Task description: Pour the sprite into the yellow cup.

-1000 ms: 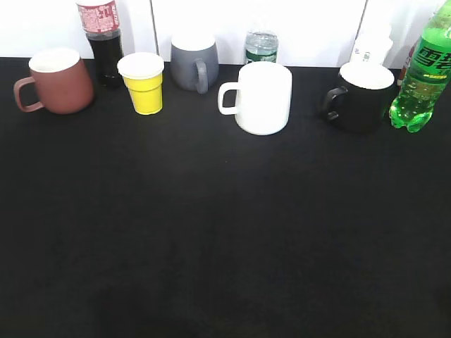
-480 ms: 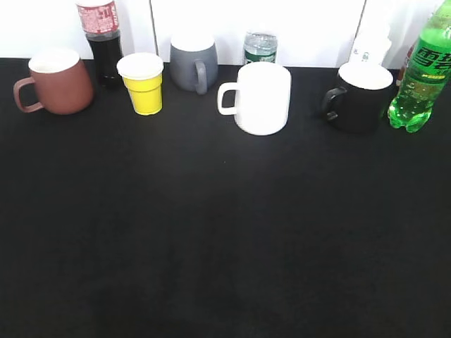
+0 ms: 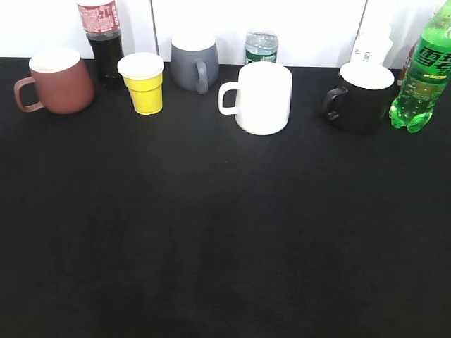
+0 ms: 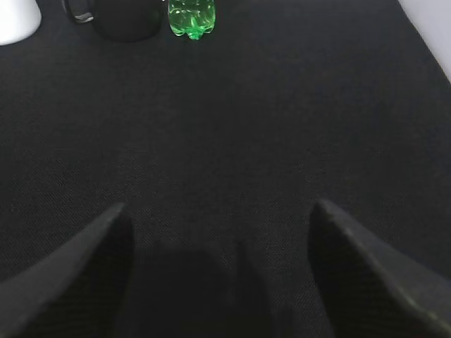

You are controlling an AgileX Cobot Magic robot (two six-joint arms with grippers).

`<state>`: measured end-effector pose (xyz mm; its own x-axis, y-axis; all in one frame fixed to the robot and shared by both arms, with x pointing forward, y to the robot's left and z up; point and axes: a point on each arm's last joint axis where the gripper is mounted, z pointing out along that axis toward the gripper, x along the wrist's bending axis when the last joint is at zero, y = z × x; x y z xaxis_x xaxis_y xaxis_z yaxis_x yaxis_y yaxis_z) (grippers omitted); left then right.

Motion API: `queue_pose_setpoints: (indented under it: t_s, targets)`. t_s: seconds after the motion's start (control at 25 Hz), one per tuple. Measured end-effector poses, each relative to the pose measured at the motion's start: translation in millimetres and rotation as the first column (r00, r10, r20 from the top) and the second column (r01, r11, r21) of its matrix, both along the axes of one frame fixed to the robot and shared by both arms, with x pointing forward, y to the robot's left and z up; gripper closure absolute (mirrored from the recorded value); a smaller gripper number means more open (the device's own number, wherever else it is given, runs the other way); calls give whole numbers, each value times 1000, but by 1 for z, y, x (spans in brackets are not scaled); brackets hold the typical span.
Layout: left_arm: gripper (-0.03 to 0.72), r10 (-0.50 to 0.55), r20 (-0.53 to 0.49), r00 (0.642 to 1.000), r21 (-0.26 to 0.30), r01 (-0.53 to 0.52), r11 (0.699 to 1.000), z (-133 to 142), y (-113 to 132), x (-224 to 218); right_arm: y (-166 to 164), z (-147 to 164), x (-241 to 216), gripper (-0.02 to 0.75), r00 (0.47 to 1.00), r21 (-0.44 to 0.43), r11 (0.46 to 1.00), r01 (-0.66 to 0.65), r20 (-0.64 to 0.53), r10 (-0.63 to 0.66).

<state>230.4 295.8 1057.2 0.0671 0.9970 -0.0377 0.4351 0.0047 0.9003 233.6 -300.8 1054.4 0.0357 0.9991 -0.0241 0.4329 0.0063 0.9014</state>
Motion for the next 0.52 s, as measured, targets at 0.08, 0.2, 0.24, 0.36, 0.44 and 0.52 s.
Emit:
queue_pose_setpoints:
  t_s: [0.08,0.2,0.24,0.36,0.44,0.52]
  targets:
    - [145,0,0,1000,0,0,1000,0,0,0,0,0,0,151,1000,0,1000,0,0,0]
    - [145,0,0,1000,0,0,1000,0,0,0,0,0,0,151,1000,0,1000,0,0,0]
    - [153,0,0,1000,0,0,1000,0,0,0,0,0,0,151,1000,0,1000,0,0,0]
    - [192,0,0,1000,0,0,1000,0,0,0,0,0,0,151,1000,0,1000,0,0,0]
    - [196,0,0,1000,0,0,1000,0,0,0,0,0,0,151,1000,0,1000,0,0,0]
    - [196,0,0,1000,0,0,1000,0,0,0,0,0,0,151,1000,0,1000,0,0,0]
